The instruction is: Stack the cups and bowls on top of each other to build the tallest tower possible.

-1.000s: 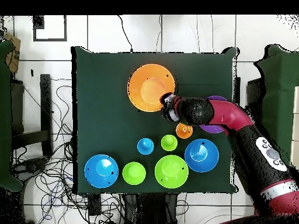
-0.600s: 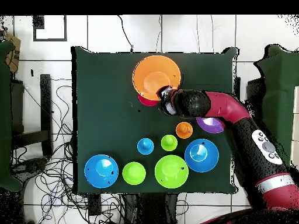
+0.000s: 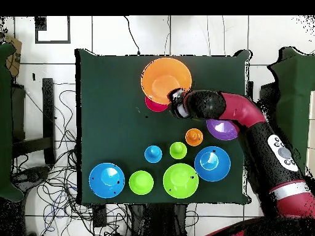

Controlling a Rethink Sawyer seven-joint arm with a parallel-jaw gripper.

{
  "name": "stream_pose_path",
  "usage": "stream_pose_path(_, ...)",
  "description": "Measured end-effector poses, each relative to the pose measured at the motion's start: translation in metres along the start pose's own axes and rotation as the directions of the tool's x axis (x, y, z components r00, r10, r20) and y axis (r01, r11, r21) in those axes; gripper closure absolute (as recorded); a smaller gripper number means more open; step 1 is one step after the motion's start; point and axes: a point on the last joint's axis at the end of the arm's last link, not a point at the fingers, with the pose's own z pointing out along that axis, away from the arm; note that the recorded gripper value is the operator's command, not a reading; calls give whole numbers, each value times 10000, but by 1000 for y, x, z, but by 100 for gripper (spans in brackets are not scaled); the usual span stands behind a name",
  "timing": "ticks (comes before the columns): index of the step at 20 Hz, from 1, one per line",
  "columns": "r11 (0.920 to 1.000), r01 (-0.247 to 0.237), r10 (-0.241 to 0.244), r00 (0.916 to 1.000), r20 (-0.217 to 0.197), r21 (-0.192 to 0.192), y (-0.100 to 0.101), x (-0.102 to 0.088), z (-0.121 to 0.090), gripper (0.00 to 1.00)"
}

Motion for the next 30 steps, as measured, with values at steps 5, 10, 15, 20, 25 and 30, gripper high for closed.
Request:
stream_pose_path(5, 10000, 20, -19, 10000, -15, 66, -4, 4, -8, 100)
stream_pose_path(10, 9998, 120, -118, 9999, -81, 182, -9, 12, -10, 100)
stream_pose_path(15, 9993, 219, -213, 9996, -200, 294, -12, 21, -10, 100)
stream_pose_path(20, 9989, 285, -274, 9992, -280, 369, -15, 27, -9, 100)
stream_pose_path(25, 9989, 344, -337, 9991, -240, 313, -16, 31, -7, 100)
stream_pose_path(30, 9986, 507, -506, 9987, -45, 164, -18, 36, -4, 100)
